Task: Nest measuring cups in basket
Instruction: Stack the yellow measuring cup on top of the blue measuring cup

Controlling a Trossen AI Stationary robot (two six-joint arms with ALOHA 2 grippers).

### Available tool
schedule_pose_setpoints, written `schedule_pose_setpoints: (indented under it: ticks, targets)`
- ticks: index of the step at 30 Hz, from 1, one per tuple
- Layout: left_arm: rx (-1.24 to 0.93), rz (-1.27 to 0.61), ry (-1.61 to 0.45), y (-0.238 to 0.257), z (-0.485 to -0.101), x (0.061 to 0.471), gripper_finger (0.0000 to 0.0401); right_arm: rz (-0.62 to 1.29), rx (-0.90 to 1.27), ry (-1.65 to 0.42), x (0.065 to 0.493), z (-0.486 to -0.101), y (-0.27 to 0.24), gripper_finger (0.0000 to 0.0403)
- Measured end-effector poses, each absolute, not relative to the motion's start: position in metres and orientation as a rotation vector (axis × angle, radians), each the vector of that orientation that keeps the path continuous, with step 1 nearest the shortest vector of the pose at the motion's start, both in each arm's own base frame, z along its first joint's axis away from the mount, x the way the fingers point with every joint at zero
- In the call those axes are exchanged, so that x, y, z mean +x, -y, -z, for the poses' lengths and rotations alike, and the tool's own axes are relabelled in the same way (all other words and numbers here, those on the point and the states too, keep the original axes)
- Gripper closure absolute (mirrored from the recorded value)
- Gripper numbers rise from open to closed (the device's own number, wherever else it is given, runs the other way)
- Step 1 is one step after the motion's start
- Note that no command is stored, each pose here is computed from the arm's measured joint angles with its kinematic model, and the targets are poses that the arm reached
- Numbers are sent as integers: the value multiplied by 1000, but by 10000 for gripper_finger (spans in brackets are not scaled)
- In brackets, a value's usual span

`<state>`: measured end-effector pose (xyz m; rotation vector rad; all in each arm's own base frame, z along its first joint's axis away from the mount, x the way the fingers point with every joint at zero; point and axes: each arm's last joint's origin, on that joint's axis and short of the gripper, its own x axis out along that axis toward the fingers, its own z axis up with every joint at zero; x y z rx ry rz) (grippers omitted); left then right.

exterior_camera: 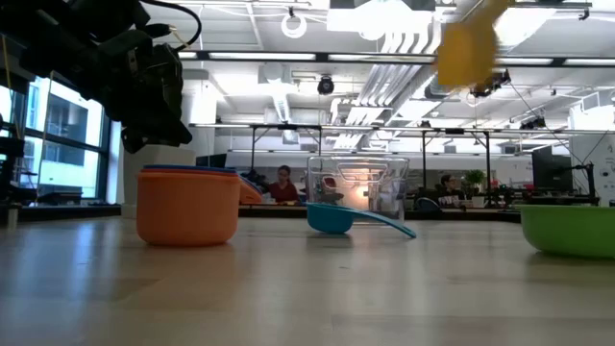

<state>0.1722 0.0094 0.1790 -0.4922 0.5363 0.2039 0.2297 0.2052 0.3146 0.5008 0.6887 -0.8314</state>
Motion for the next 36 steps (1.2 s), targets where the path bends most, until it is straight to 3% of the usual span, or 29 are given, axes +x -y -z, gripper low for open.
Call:
schedule_pose_setpoints:
  ticks: [3,6,12,19,22,29,36]
  targets:
    - [-493,-200,-537,-9,-179,172,401,779,541,-413,228,-328,-201,402]
    - [-496,-192,-531,-9,-180,173,401,731,599,-313,230,-328,-200,403]
    - [-535,34,-371,-7,-200,177,401,521,799,-336,247,-296,-208,403]
    - [-596,143,-65,-11,-238,167,401,20,1031,-266,298,-252,-192,403]
    - [-616,200,58,-11,-254,158,401,-133,1032,-243,324,-238,-173,403]
    - [-658,395,215,-5,-279,140,401,-414,962,-432,380,-214,-141,403]
    - [-664,441,222,-4,-281,137,401,-527,939,-508,393,-207,-111,403]
